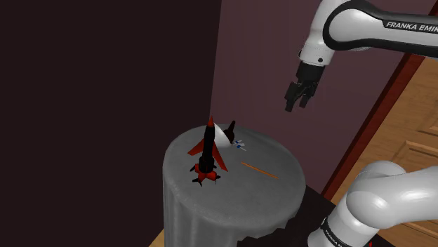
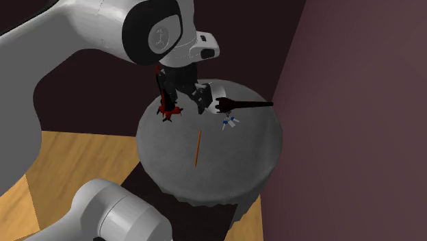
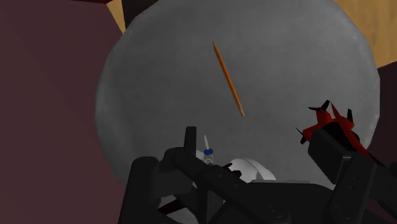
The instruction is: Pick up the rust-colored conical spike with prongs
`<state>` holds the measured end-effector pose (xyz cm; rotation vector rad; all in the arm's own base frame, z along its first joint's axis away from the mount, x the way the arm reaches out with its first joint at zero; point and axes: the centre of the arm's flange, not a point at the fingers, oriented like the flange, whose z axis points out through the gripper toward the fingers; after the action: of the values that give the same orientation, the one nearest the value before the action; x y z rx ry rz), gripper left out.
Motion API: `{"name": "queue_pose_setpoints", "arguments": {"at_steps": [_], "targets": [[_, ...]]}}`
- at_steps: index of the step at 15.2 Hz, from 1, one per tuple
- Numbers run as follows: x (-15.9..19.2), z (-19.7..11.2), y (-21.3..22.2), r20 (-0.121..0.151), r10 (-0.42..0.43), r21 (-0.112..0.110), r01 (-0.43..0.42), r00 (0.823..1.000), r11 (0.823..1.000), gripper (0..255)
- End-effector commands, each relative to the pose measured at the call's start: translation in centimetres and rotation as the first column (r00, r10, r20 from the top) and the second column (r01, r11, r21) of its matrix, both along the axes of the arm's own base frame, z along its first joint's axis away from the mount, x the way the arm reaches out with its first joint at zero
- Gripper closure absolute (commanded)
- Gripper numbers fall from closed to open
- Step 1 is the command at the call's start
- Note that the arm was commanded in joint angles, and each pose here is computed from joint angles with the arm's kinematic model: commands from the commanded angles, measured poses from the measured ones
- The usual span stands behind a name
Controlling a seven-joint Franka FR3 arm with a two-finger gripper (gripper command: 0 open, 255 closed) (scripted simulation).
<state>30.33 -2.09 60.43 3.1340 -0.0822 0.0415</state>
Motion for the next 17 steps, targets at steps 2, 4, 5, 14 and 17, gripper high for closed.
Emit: {"name": "queue_pose_setpoints", "arguments": {"at_steps": [2,4,5,14,17], "targets": [[1.1,-0.7,0.1,-0.001,-0.025,0.005,0.025,1.0,1.0,0],[3.4,-2.2,0.2,-0.004,-0.076,0.014,0.076,0.997,0.997,0],[4.5,-2.9,0.3,-0.006,-0.101,0.019,0.101,0.995,0.995,0],[14.4,-9.4,-0.6,-0.026,-0.322,0.057,0.323,0.946,0.945,0],[17.7,-11.7,-1.3,-0.034,-0.392,0.069,0.394,0.919,0.917,0]]}}
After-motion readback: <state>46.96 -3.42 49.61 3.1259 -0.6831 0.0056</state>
